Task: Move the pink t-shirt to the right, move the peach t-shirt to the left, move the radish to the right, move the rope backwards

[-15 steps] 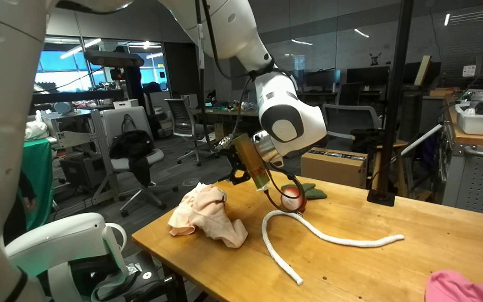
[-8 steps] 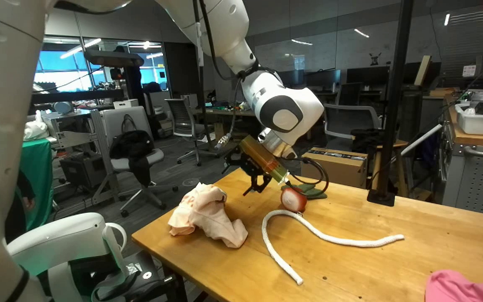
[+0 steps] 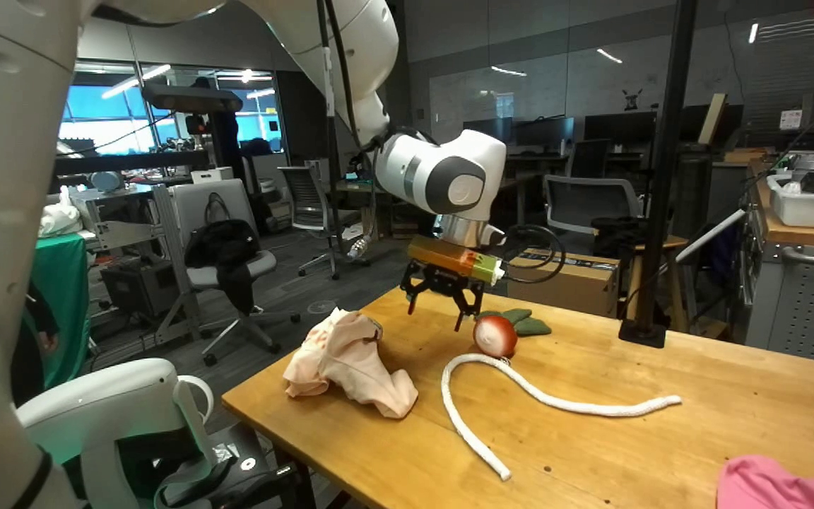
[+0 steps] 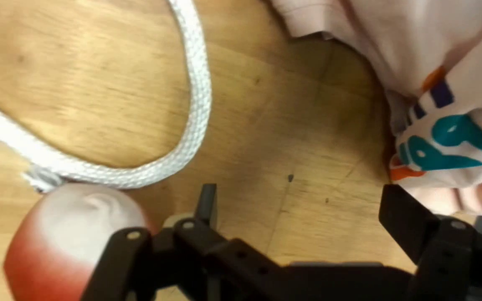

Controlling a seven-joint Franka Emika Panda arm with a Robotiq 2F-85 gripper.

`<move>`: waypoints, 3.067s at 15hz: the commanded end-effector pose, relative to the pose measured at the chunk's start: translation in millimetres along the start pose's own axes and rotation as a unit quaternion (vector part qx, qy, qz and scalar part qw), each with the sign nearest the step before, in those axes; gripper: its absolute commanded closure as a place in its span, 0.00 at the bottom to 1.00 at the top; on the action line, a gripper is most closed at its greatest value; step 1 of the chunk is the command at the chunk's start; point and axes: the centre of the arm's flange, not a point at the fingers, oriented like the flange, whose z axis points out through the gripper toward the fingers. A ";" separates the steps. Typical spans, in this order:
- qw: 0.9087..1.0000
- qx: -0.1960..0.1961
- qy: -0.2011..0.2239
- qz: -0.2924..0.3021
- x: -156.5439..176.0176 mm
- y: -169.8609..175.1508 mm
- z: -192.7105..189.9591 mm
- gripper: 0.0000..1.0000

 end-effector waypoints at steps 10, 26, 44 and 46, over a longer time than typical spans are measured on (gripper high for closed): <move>0.946 -0.305 0.092 0.060 19.5 -5.2 -12.7 0.00; 0.944 -0.304 0.080 0.103 19.1 22.4 5.4 0.00; 0.970 -0.196 0.121 0.084 25.8 47.4 8.6 0.00; 0.970 -0.195 0.118 0.085 24.7 51.7 8.4 0.25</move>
